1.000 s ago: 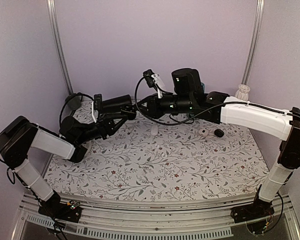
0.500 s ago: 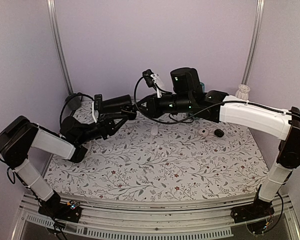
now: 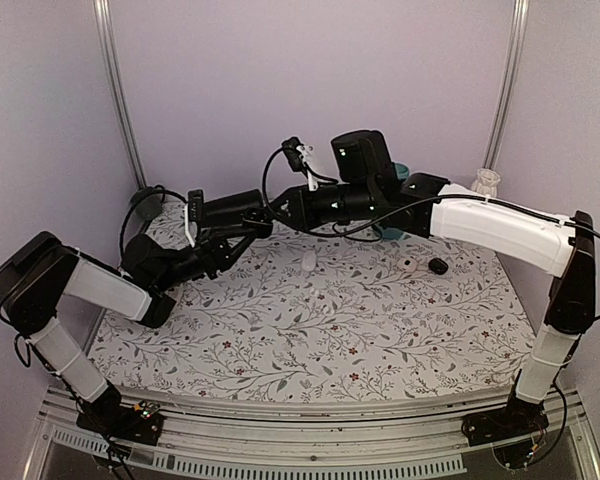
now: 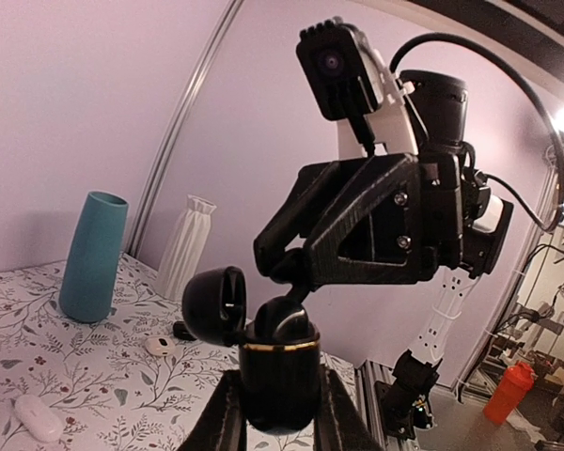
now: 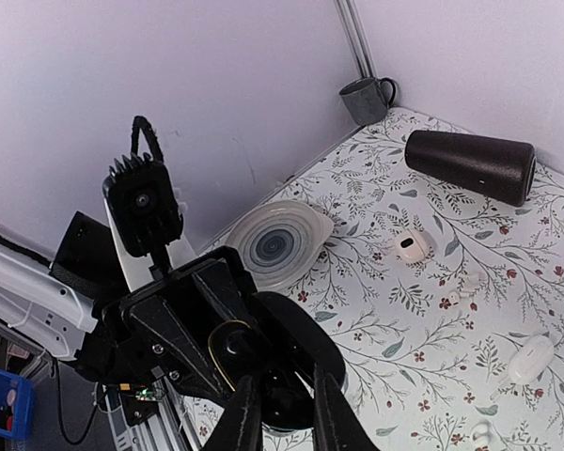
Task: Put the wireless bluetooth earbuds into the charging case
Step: Pass from the left arm to the right
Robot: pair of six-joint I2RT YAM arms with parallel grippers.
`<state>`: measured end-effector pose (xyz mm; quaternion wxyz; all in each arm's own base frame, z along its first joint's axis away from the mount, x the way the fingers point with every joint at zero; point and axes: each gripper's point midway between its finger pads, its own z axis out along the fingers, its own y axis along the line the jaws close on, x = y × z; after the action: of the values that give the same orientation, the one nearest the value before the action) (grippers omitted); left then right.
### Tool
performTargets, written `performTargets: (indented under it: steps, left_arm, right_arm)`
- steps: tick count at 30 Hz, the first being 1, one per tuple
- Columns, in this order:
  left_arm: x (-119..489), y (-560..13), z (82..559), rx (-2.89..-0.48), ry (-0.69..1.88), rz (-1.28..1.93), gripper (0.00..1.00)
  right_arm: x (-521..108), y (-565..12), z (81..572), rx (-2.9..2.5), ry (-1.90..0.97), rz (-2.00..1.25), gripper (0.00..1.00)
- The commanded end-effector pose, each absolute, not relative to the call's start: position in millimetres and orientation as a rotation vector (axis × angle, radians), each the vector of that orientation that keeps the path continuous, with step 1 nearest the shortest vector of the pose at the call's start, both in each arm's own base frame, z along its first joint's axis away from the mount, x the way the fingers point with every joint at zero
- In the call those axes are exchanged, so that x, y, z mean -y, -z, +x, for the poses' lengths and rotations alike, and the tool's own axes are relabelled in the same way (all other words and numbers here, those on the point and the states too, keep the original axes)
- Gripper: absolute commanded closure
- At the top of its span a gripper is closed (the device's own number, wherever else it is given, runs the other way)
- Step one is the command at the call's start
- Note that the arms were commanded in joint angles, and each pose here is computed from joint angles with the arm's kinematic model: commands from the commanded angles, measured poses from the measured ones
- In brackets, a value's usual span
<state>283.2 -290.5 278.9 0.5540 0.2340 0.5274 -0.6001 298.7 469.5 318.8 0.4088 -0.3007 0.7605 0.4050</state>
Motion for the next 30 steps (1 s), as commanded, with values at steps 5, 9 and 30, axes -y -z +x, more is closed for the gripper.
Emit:
performTargets:
  steps: [5, 9, 30]
  left_arm:
    - [276.0, -337.0, 249.8, -0.89, 1.355, 0.608, 1.0]
    - [277.7, -335.9, 251.2, -0.894, 1.326, 0.611, 1.0]
    - [273.8, -331.4, 262.2, -0.888, 1.22, 0.541, 1.0]
  right_arm:
    - [-467.5, -274.0, 304.5, -2.137, -0.959, -0.693, 0.83]
    - [-469.8, -268.8, 304.5, -2.171, -0.974, -0.671, 0.82]
    - [-470.7, -275.5, 300.9, -2.207, -1.023, -0.627, 0.71]
